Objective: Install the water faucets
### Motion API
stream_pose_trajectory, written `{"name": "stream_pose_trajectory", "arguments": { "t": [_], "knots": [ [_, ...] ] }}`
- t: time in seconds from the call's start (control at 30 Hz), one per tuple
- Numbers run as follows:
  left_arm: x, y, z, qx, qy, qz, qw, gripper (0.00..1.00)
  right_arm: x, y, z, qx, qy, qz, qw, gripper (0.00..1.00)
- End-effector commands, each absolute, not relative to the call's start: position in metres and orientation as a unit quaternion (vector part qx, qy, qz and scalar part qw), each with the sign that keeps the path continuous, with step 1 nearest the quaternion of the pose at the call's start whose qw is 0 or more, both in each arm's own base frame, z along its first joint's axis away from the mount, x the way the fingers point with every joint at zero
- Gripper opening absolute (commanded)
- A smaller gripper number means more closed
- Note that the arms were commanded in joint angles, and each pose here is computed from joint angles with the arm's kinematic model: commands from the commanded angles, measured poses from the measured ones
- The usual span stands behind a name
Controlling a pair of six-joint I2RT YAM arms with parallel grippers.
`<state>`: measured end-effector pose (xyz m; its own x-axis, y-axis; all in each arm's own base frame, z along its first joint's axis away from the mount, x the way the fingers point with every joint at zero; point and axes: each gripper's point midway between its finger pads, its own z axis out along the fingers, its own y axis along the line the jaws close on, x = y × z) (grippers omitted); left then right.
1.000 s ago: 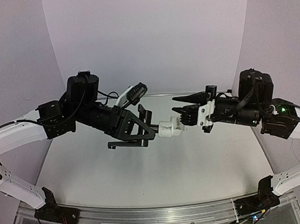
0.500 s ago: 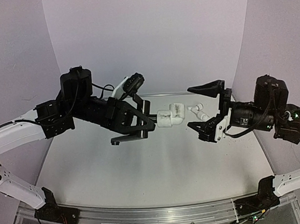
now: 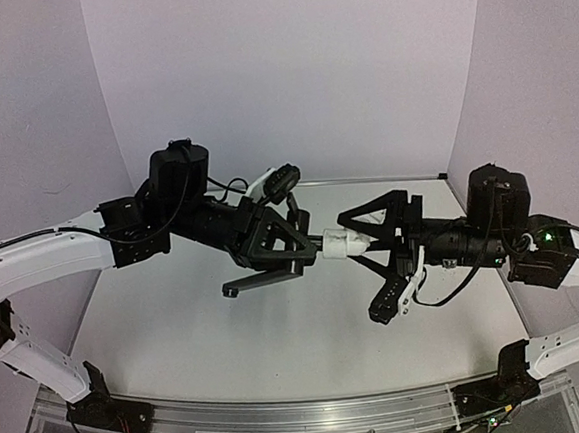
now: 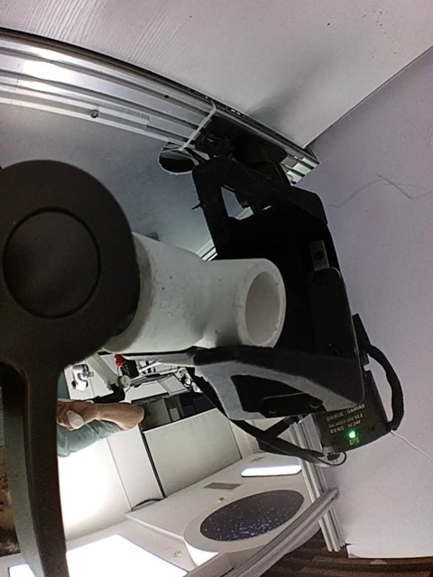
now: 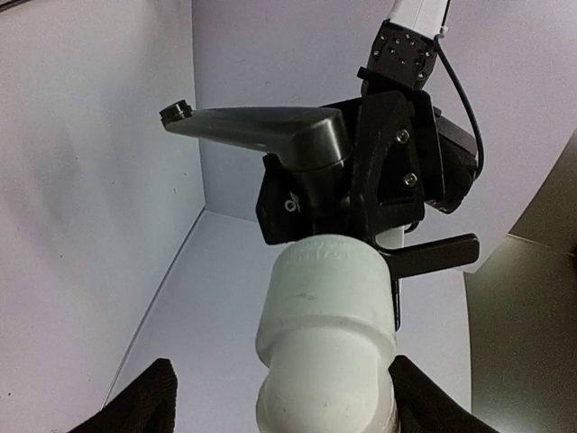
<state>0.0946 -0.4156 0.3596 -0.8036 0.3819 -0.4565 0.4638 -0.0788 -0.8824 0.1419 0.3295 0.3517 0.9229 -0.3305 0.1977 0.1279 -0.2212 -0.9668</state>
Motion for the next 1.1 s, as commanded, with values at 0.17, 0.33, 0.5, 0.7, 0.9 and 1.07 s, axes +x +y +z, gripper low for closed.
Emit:
{"name": "stream_pose_trajectory", "arguments": {
  "t": [0.17,0.33,0.5,0.7,0.9,1.07],
  "knots": [
    [0.094,-0.411,0.405,0.334,0.626,-0.7,0.082,0.0,0.135,0.339,0.359,-0.748,0.023,-0.211,0.629,0.44],
    [0.097,-0.411,0.406,0.332,0.627,-0.699,0.093,0.0,0.132,0.34,0.364,-0.741,0.04,-0.193,0.642,0.33],
    [0.103,-0.41,0.405,0.333,0.634,-0.687,0.126,0.0,0.128,0.341,0.375,-0.737,0.099,-0.129,0.656,0.21],
    [0.1,-0.403,0.412,0.355,0.613,-0.685,0.169,0.0,0.123,0.345,0.38,-0.737,0.163,-0.046,0.655,0.12],
    [0.103,-0.401,0.41,0.364,0.613,-0.674,0.194,0.0,0.119,0.347,0.375,-0.741,0.196,-0.001,0.642,0.11],
    [0.116,-0.402,0.4,0.348,0.64,-0.649,0.22,0.0,0.128,0.344,0.358,-0.75,0.21,-0.027,0.627,0.64]
  ]
}}
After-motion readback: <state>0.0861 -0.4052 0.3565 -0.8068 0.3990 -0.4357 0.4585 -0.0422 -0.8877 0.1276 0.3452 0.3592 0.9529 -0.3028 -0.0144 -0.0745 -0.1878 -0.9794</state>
